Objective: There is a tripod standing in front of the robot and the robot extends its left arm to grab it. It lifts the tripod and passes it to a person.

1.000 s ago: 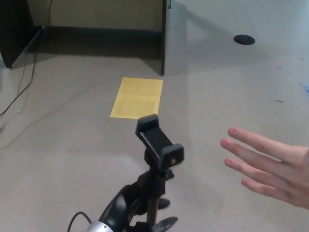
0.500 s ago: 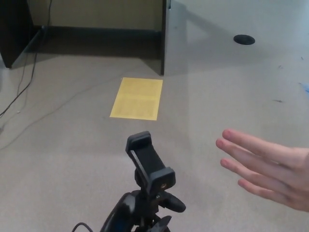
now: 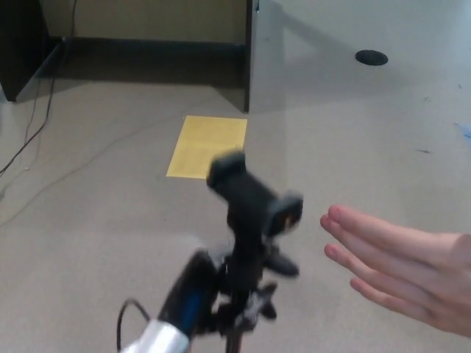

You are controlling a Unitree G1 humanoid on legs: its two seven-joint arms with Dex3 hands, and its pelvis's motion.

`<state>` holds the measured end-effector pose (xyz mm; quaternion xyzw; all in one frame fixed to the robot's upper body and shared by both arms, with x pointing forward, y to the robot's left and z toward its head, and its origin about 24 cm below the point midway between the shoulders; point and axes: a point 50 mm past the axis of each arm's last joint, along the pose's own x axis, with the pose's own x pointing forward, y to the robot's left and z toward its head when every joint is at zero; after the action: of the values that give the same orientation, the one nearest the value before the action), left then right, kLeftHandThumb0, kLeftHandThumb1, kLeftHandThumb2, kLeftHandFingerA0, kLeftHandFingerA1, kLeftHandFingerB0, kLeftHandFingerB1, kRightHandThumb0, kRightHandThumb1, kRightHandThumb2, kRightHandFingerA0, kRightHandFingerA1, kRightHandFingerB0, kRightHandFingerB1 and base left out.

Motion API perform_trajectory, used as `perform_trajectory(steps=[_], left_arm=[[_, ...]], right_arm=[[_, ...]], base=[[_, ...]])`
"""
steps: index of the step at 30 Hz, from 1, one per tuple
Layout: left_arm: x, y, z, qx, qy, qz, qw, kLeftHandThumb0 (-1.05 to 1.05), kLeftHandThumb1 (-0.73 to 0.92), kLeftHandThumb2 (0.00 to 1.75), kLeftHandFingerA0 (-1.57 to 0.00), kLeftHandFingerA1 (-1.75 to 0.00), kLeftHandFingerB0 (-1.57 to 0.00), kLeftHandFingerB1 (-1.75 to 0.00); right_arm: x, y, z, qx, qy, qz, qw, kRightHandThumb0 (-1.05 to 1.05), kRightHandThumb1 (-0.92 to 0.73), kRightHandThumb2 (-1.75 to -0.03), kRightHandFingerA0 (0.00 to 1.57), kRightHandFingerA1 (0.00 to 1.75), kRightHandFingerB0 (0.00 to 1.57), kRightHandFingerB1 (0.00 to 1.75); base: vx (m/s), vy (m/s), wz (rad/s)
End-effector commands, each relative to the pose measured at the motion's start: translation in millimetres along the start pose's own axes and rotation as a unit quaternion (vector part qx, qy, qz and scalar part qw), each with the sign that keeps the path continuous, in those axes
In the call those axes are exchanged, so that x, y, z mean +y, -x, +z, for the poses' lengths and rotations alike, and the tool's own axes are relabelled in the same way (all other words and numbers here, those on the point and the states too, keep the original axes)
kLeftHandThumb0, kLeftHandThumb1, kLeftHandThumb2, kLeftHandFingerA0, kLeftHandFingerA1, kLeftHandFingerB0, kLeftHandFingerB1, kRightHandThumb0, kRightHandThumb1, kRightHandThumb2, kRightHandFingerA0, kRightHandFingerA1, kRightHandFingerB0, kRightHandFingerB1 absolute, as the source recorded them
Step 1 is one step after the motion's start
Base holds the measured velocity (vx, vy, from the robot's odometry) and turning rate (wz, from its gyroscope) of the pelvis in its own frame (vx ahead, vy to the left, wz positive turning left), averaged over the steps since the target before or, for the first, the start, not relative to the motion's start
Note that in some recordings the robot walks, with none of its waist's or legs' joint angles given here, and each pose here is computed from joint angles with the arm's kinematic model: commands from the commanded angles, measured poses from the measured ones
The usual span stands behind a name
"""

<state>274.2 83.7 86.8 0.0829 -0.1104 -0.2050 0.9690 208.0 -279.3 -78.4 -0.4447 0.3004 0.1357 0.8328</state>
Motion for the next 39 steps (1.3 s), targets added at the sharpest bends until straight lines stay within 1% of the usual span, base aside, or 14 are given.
perform_trajectory(steps=[1,8,14,15,16,17,20,21,29,30,31,36,38,39], left_arm=[[18.8,-18.0,77.3,-0.122,0.016,0.001,0.992,0.06,0.82,0.76,-0.98,-1.27,-0.81,-1.02],[24.9,-30.1,123.7,-0.178,0.0,-0.024,0.984,-0.17,0.8,0.64,-0.91,-1.18,-0.86,-0.86],[10.6,-49.3,174.8,-0.242,-0.046,-0.067,0.967,-0.14,0.7,0.77,-1.1,-1.14,-0.86,-0.98],[5.1,-50.7,182.4,-0.249,-0.047,-0.074,0.965,-0.15,0.69,0.76,-1.09,-1.16,-0.86,-0.98],[3.0,-51.3,185.5,-0.25,-0.047,-0.076,0.964,-0.15,0.69,0.76,-1.09,-1.16,-0.86,-0.98],[-5.7,-52.4,194.0,-0.258,-0.033,-0.092,0.961,-0.15,0.69,0.76,-1.08,-1.19,-0.87,-0.98],[-23.0,-51.9,213.5,-0.287,-0.039,-0.117,0.95,-0.11,0.7,0.75,-1.06,-1.19,-0.88,-0.96],[-30.1,-50.3,221.5,-0.296,-0.041,-0.126,0.946,-0.11,0.7,0.76,-1.04,-1.19,-0.87,-0.95],[-67.8,-43.4,254.7,-0.332,-0.025,-0.182,0.925,-0.07,0.7,0.71,-1.07,-1.17,-0.86,-0.93],[-72.5,-42.0,255.9,-0.337,-0.02,-0.191,0.922,-0.08,0.69,0.73,-1.07,-1.18,-0.87,-0.93],[-76.4,-40.2,257.4,-0.339,-0.02,-0.2,0.919,-0.09,0.68,0.74,-1.06,-1.18,-0.88,-0.9],[-92.1,-29.5,260.6,-0.343,-0.015,-0.239,0.908,-0.07,0.69,0.74,-1.05,-1.19,-0.9,-0.91],[-97.9,-23.1,260.8,-0.349,-0.032,-0.24,0.906,-0.11,0.6,0.93,-1.09,-1.24,-0.9,-0.99],[-101.4,-19.1,259.9,-0.35,-0.039,-0.244,0.904,-0.12,0.61,0.92,-1.08,-1.26,-0.89,-1.0]], right_arm=[[-4.6,3.3,-8.0,0.014,0.007,0.005,1.0,-0.41,-0.73,-0.61,0.67,0.45,0.47,0.36],[-6.5,2.8,-8.2,0.018,0.013,0.009,1.0,-0.41,-0.74,-0.62,0.65,0.42,0.45,0.36],[-7.4,0.8,-4.5,0.015,0.017,0.006,1.0,-0.42,-0.74,-0.62,0.66,0.44,0.46,0.36],[-7.0,0.7,-4.0,0.013,0.014,0.004,1.0,-0.48,-0.6,-0.88,0.6,0.58,0.41,0.5],[-6.9,0.7,-3.8,0.012,0.013,0.003,1.0,-0.48,-0.6,-0.88,0.6,0.58,0.41,0.5],[-7.7,0.8,-3.5,0.01,0.014,0.002,1.0,-0.41,-0.73,-0.62,0.67,0.45,0.46,0.36],[-9.4,1.1,-3.8,0.01,0.014,0.003,1.0,-0.42,-0.73,-0.62,0.66,0.44,0.45,0.36],[-9.6,1.3,-3.6,0.008,0.015,0.003,1.0,-0.48,-0.6,-0.88,0.61,0.59,0.4,0.5],[-9.7,1.9,-4.1,0.008,0.004,0.008,1.0,-0.48,-0.6,-0.89,0.61,0.59,0.41,0.5],[-9.4,2.3,-4.8,0.008,0.003,0.008,1.0,-0.48,-0.6,-0.88,0.61,0.58,0.41,0.5],[-9.1,2.4,-4.9,0.008,0.003,0.008,1.0,-0.41,-0.73,-0.61,0.68,0.45,0.46,0.36],[-8.8,2.4,-4.9,0.009,0.01,0.009,1.0,-0.41,-0.72,-0.62,0.66,0.43,0.45,0.36],[-8.1,2.1,-3.8,0.008,0.014,0.008,1.0,-0.41,-0.73,-0.62,0.68,0.44,0.48,0.37],[-8.0,2.3,-3.5,0.006,0.016,0.005,1.0,-0.47,-0.59,-0.89,0.61,0.59,0.42,0.51]], base=[[0.0,0.0,0.0],[0.0,0.0,0.0],[0.0,0.0,0.0],[0.0,0.0,0.0],[0.0,0.0,0.0],[0.0,0.0,0.0],[0.0,0.0,0.0],[0.0,0.0,0.0],[0.0,0.0,0.0],[0.0,0.0,0.0],[0.0,0.0,0.0],[0.0,0.0,0.0],[0.0,0.0,0.0],[0.0,0.0,0.0]])
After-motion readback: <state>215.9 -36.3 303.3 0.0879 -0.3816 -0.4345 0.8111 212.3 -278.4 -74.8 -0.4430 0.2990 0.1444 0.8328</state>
